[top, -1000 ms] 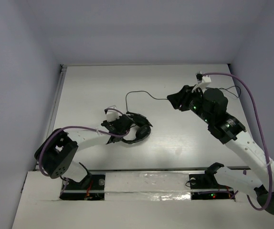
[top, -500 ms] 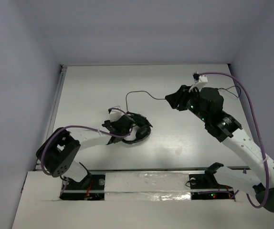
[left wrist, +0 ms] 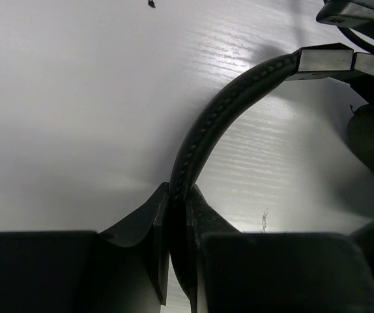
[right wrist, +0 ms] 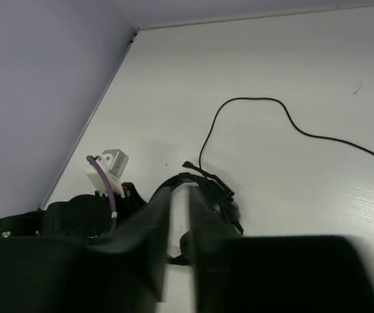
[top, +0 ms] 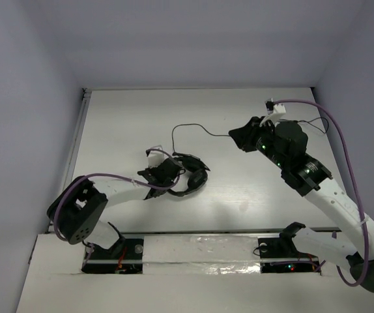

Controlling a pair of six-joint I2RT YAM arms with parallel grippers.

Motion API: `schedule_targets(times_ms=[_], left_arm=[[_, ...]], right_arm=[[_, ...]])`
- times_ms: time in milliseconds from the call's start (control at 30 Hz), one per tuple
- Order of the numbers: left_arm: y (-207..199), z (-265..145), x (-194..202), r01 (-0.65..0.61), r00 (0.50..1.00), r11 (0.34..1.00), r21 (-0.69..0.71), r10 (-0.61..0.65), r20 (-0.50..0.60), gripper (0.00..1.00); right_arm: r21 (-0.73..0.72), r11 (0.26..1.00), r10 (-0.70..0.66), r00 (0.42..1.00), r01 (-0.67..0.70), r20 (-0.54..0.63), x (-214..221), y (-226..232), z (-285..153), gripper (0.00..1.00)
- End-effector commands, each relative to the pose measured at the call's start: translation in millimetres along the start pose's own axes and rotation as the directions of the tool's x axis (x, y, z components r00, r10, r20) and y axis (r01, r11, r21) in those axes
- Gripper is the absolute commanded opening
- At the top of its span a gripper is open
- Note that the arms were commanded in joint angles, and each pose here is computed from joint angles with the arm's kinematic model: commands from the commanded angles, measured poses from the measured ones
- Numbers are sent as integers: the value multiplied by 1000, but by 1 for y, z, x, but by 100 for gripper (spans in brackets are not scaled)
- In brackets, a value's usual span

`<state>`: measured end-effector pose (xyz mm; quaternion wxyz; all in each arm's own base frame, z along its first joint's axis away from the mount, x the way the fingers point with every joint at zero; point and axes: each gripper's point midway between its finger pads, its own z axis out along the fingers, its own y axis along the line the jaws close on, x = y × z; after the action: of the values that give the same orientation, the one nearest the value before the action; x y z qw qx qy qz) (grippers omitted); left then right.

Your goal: Wrap the headphones

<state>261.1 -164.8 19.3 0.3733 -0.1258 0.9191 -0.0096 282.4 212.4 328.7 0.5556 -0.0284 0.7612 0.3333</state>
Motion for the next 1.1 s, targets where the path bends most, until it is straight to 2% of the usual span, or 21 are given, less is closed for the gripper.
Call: schedule_targets(times_ms=[0, 33, 100, 167, 267, 367, 400, 467, 500, 600, 733, 767, 800, 833, 867, 900, 967, 1067], left_arm=[[1, -15, -12, -23, 1000, 999, 27, 23, 16, 0], [-3, -21, -20, -35, 999, 998, 42, 34, 30, 0], [-7, -32, -41, -58, 997, 996, 70, 54, 60, 0], [-22, -58, -76, -138, 986, 980, 146, 121, 115, 0], [-34, -100, -128, -260, 956, 938, 228, 216, 199, 0], [-34, -135, -169, -334, 931, 899, 283, 267, 250, 0], [-36, -143, -176, -349, 925, 885, 308, 272, 265, 0], [-35, -165, -197, -357, 921, 857, 371, 256, 295, 0], [-36, -172, -202, -377, 912, 840, 389, 265, 312, 0], [-31, -195, -222, -376, 910, 814, 444, 234, 342, 0], [-28, -219, -244, -373, 904, 805, 462, 202, 377, 0], [-33, -231, -253, -374, 899, 791, 484, 182, 398, 0], [-36, -236, -257, -376, 897, 783, 496, 172, 407, 0], [-39, -239, -260, -374, 898, 778, 506, 168, 406, 0], [-43, -249, -268, -378, 893, 765, 521, 152, 424, 0], [-45, -253, -270, -383, 891, 758, 529, 151, 428, 0], [-50, -260, -276, -389, 889, 744, 544, 149, 432, 0], [-53, -271, -284, -397, 884, 732, 554, 141, 447, 0]], right_arm=[[-52, 999, -4, 999, 7, 50, -11, 11, -4, 9], [-52, 999, -4, 999, 7, 50, -11, 11, -3, 0], [-136, 990, -32, 999, 35, 20, -5, 25, -3, 0], [-236, 970, -61, 998, 54, -25, 6, 41, -4, 0], [-380, 921, -107, 994, 89, -27, 11, 63, -5, 0], [-477, 867, -161, 987, 147, 12, 7, 80, -3, 0], [-495, 847, -187, 980, 194, 66, 3, 83, -1, 0], [-488, 840, -231, 970, 235, 70, 5, 81, 8, 0], [-478, 832, -261, 959, 281, 110, 0, 80, 12, 0], [-397, 859, -292, 946, 324, 141, -8, 67, 29, 0], [-409, 860, -270, 952, 306, 145, -1, 55, 45, 1], [-414, 861, -270, 955, 295, 121, 10, 51, 53, 11], [-433, 852, -282, 955, 293, 92, 19, 50, 60, 43], [-432, 858, -298, 954, 279, 23, 41, 40, 78, 57], [-426, 858, -310, 951, 286, 15, 44, 37, 85, 67], [-413, 860, -315, 949, 299, 31, 43, 34, 91, 81], [-416, 856, -325, 945, 309, 33, 48, 31, 99, 90], [-392, 857, -367, 930, 335, -6, 54, 19, 123, 92]])
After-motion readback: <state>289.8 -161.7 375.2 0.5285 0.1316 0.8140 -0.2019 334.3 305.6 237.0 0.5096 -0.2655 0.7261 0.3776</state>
